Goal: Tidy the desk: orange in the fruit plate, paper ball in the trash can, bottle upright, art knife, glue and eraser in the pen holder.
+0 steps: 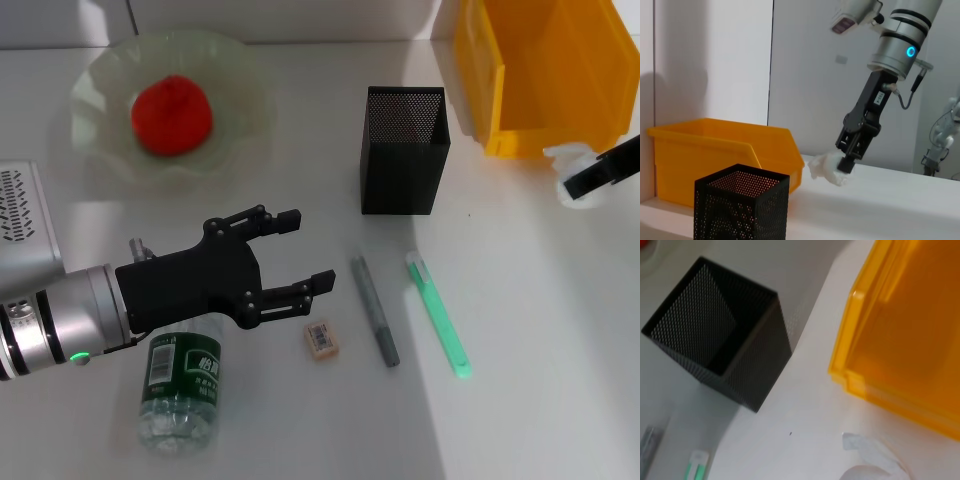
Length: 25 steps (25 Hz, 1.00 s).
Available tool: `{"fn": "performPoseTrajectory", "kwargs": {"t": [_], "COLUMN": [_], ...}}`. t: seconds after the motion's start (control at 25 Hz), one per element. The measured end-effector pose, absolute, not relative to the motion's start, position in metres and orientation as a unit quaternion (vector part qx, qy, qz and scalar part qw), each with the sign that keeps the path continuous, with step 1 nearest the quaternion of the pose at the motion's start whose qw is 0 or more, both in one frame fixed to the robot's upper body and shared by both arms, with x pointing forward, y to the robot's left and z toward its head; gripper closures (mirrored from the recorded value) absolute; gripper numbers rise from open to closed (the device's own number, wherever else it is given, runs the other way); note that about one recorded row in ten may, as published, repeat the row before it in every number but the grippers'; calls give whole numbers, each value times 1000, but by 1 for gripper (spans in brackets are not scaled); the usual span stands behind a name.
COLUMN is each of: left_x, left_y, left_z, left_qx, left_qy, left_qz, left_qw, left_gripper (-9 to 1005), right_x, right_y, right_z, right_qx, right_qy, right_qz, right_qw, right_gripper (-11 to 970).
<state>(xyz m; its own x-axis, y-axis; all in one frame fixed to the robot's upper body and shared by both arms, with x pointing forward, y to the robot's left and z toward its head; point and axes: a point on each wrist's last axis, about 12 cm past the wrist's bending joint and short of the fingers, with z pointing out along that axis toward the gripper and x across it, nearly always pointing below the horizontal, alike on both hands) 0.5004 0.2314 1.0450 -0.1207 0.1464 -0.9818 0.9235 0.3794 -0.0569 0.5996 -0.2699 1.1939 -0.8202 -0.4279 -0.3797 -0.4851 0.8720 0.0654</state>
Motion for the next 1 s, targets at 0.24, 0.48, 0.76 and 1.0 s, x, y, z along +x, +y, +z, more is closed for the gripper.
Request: {"fn": "performPoseTrajectory", "kwargs": {"t": [0.24,0.48,0.76,1.0], "left_x": [500,501,502,501], "left_y": [231,230,228,229], "left_z": [1045,1046,1046,1045], "left_qx": [413,414,414,414], "left_qy": [648,646,645,646], "left_qz": [-374,-375,-376,-376], "left_qw": [519,520,520,519], "left_gripper": [187,187,187,188], "right_x": [608,626,649,662], "right_y": [-282,-287,-281,-277], "right_z": [1222,1228,1216,1211], "right_qx": [-215,-191,-183,-188], "right_qy": [939,922,910,900], "right_qz": [60,33,23,12], "right_qw": [260,337,372,394], "right_gripper": [446,447,448,441]}}
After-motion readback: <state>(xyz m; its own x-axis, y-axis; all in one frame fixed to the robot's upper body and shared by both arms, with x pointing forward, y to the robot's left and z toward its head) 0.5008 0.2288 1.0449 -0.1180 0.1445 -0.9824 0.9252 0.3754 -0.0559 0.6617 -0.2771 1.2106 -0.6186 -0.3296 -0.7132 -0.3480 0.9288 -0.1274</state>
